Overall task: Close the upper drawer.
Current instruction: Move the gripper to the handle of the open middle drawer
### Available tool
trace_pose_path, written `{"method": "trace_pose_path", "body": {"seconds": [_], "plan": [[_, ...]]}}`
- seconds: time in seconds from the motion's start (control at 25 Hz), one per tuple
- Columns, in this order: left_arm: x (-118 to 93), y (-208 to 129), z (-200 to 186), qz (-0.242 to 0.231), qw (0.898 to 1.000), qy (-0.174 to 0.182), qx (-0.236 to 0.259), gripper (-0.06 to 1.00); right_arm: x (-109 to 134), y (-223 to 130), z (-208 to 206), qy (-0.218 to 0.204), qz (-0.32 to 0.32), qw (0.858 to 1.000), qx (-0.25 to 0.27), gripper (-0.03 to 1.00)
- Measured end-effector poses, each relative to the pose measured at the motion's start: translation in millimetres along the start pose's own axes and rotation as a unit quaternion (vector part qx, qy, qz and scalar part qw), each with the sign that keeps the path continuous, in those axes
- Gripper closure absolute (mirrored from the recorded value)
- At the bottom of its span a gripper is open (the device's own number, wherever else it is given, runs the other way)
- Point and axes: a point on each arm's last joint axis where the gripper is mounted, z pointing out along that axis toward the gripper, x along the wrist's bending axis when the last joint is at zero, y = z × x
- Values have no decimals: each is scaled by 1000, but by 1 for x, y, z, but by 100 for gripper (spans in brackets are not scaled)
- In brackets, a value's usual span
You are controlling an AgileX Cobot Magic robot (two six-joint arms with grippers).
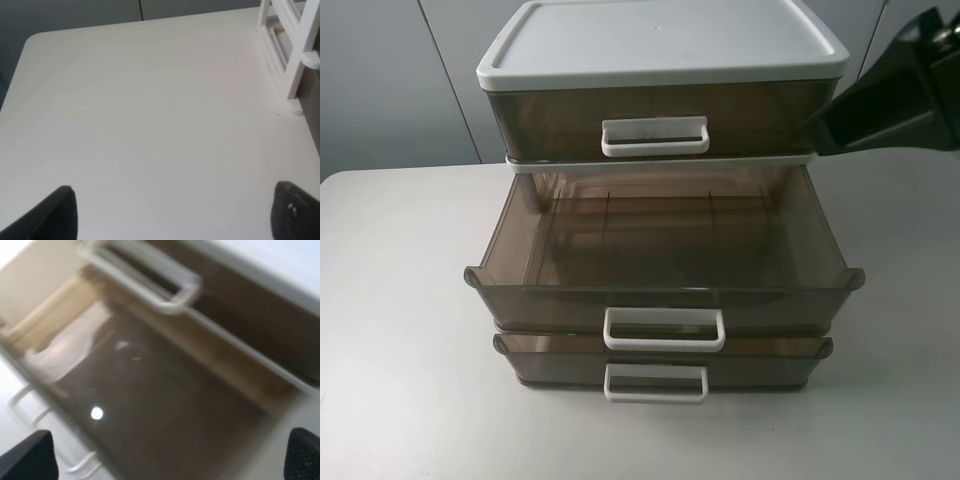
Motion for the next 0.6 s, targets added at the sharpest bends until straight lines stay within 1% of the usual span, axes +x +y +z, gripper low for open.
{"method": "trace_pose_path", "body": {"seconds": [0.16, 0.28, 0.36, 0.48, 0.6], "plan": [[0, 0, 0, 0, 1000, 0, 0, 20, 38, 4, 23, 73, -87, 993, 36, 28], [0, 0, 0, 0, 1000, 0, 0, 20, 64, 2, 37, 114, -151, 980, 62, 28], [0, 0, 0, -1, 1000, 0, 0, 20, 81, -1, 46, 138, -189, 969, 81, 28], [0, 0, 0, -1, 1000, 0, 0, 20, 102, -6, 59, 165, -224, 954, 112, 28], [0, 0, 0, -1, 1000, 0, 0, 20, 114, -12, 72, 184, -238, 942, 150, 28]]}}
